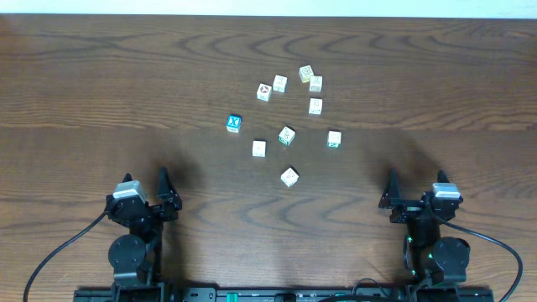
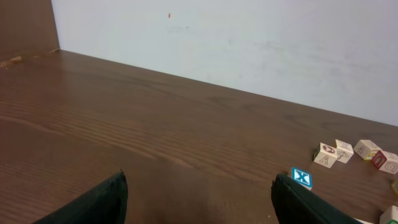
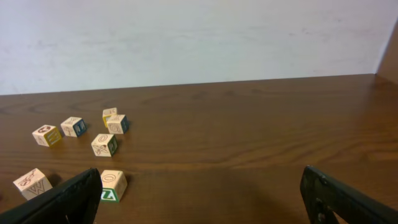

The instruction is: Lift 4 blocks

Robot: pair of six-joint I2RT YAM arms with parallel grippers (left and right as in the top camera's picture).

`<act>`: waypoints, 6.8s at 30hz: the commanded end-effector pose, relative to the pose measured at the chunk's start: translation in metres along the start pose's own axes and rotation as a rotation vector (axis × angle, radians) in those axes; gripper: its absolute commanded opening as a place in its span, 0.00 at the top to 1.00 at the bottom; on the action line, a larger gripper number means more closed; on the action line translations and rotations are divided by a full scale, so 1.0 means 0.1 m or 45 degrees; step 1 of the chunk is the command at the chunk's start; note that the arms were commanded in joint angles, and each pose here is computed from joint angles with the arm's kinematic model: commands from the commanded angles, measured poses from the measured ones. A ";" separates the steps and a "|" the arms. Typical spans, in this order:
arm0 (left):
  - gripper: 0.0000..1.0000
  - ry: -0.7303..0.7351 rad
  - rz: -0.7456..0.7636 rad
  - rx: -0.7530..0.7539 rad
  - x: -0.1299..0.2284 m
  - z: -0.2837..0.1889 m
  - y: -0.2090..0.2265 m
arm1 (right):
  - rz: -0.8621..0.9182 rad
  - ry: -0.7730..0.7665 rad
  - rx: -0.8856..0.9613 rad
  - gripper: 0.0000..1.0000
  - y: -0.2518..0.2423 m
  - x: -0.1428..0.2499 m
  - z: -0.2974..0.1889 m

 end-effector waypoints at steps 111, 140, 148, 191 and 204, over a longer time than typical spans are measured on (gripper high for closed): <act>0.26 0.064 0.005 -0.048 0.11 0.01 0.05 | 0.160 1.223 -0.092 0.05 1.06 -0.12 1.75; 0.26 0.064 0.005 -0.048 0.11 0.01 0.05 | 0.094 1.334 -0.178 0.42 1.35 0.50 1.93; 0.26 0.064 0.005 -0.048 0.11 0.01 0.05 | 0.036 1.325 -0.186 0.48 1.34 0.50 1.93; 0.26 0.064 0.005 -0.048 0.11 0.01 0.05 | -0.030 1.293 -0.196 0.84 1.24 0.07 1.71; 0.26 0.064 0.005 -0.048 0.11 0.01 0.05 | 0.064 1.417 -0.172 0.93 1.01 -0.44 1.06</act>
Point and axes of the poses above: each gripper's point midway between its finger pads, its own z axis out along the fingers, its own y axis along the line the jaws close on, x = y × z, the point moved 9 cm from there along -z, back along the fingers, and after that the axes turned 7 degrees about -z, right-handed, at the moved point
